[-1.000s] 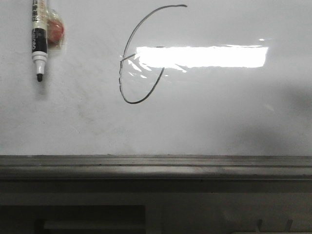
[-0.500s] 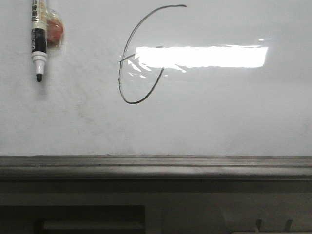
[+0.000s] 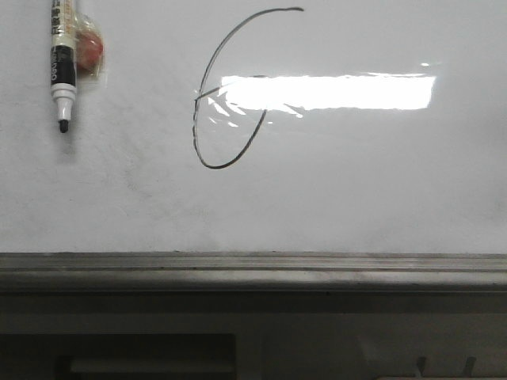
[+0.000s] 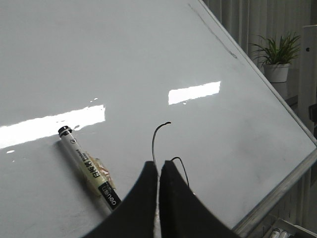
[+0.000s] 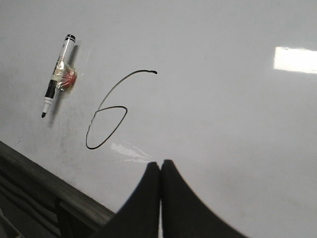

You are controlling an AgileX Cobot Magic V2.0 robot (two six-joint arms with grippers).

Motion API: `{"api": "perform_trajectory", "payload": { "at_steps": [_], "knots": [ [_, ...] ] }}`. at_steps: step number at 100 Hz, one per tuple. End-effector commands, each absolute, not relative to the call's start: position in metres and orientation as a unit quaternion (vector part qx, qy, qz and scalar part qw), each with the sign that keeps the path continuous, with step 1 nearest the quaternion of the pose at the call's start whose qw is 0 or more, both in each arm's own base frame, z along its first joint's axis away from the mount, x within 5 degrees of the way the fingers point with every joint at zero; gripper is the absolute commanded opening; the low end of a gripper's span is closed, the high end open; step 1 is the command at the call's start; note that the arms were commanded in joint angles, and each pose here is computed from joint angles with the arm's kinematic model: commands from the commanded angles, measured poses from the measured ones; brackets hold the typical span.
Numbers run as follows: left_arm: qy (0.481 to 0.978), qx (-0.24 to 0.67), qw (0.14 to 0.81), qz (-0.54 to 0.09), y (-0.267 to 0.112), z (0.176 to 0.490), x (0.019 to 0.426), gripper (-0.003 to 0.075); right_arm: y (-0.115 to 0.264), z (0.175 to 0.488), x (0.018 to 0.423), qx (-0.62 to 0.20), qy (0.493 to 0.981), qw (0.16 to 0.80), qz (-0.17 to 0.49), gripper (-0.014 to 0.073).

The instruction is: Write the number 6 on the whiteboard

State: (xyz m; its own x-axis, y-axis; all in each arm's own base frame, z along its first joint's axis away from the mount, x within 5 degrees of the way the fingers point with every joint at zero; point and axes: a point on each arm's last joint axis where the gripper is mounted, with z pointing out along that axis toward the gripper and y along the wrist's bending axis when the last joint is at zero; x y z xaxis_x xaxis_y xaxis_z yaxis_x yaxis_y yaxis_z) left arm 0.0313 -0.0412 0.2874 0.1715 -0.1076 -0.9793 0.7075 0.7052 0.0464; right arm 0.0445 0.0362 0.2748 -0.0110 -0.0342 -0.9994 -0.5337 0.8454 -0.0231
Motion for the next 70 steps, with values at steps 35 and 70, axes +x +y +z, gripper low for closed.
{"api": "perform_trajectory", "payload": {
  "at_steps": [35,70],
  "knots": [
    [0.575,0.24,0.729,-0.283,-0.0385,0.2963,0.0323,-0.002,0.0323,0.2879,0.0461,-0.182,0.664,0.703,0.176,-0.0066],
    [0.575,0.24,0.729,-0.283,-0.0385,0.2963,0.0323,-0.002,0.0323,0.2879,0.0461,-0.182,0.664,0.703,0.176,-0.0066]
  ]
}}
